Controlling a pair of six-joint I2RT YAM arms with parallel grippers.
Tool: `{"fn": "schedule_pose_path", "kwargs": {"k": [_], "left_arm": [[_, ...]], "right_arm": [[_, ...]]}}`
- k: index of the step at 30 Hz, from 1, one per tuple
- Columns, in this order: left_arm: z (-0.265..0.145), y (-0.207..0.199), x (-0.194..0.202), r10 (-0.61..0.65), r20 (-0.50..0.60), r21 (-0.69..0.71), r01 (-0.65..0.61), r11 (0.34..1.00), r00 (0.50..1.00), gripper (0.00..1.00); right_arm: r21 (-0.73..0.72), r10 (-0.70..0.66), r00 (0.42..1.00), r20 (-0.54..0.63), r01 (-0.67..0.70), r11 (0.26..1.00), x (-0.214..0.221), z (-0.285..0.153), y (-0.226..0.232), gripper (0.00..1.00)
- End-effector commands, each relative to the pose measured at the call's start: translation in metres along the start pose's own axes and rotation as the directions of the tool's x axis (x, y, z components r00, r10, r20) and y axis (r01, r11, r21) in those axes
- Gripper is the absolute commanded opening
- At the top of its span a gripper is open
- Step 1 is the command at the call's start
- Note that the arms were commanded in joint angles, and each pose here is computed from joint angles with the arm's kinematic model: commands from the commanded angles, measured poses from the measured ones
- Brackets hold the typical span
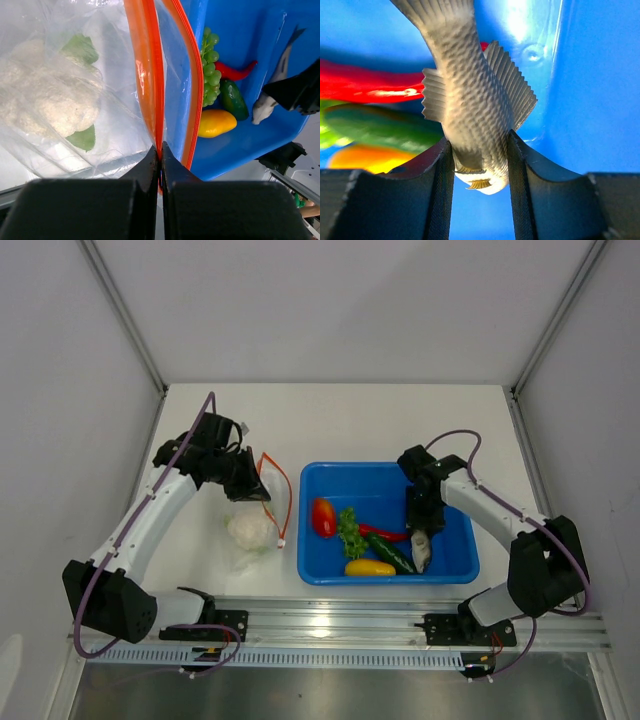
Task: Place the food in the zip-top bag and seal the zipper
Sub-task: Pick up the fake fish from the bin.
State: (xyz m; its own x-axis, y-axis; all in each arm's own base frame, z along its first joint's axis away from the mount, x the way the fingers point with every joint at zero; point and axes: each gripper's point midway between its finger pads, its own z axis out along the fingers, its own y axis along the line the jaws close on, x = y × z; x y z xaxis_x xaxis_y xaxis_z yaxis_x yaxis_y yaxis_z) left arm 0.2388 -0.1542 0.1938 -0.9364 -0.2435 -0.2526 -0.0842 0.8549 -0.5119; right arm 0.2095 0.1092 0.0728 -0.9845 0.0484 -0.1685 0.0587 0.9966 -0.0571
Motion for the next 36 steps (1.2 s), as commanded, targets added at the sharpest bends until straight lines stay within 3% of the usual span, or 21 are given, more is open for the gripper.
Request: {"fn": "schedule_pose_path", "kwargs": {"k": [1,6,13,16,19,20,24,34,36], "left_arm": [[0.002,0.000,0.004,-0.003,-0.022,0.008,0.003,1.000,1.000,0.01],[0.004,-0.001,0.004,-0.011,-0.026,0.016,0.012,1.000,1.000,0.01],[-0.001,-0.004,0.001,-0.012,-0.010,0.019,0.012,1.000,1.000,0.01],[-0.002,-0.005,0.000,-0.015,-0.011,0.014,0.015,1.000,1.000,0.01],[-0.004,-0.009,-0.003,-0.014,-0.003,0.025,0.014,1.000,1.000,0.01],[-0.003,-0.008,-0.002,-0.016,-0.006,0.023,0.016,1.000,1.000,0.01],[-0.006,-0.010,-0.003,-0.016,0.004,0.028,0.016,0.999,1.000,0.01],[-0.003,0.004,0.009,-0.007,0.009,-0.005,0.007,1.000,1.000,0.01],[-0.003,0.005,0.011,-0.006,0.014,-0.003,0.006,1.000,1.000,0.01]], "right_arm": [[-0.106,0.011,0.999,0.032,-0.008,0.994,-0.016,-0.029,0.009,0.00],[-0.252,-0.007,0.993,0.119,0.037,0.967,-0.039,-0.074,0.027,0.00],[-0.568,0.014,0.973,0.232,0.124,0.814,-0.081,-0.127,0.084,0.00],[-0.708,0.041,0.969,0.245,0.150,0.690,-0.105,-0.149,0.121,0.00],[-0.831,0.069,0.958,0.277,0.203,0.519,-0.121,-0.180,0.153,0.00],[-0.875,0.041,0.964,0.264,0.221,0.431,-0.116,-0.192,0.163,0.00],[-0.941,-0.040,0.971,0.234,0.236,0.241,-0.112,-0.221,0.189,0.00],[-0.980,-0.258,0.965,0.050,0.098,0.175,-0.058,-0.219,0.216,0.00],[-0.979,-0.293,0.956,0.013,0.072,0.190,-0.047,-0.217,0.221,0.00]]}}
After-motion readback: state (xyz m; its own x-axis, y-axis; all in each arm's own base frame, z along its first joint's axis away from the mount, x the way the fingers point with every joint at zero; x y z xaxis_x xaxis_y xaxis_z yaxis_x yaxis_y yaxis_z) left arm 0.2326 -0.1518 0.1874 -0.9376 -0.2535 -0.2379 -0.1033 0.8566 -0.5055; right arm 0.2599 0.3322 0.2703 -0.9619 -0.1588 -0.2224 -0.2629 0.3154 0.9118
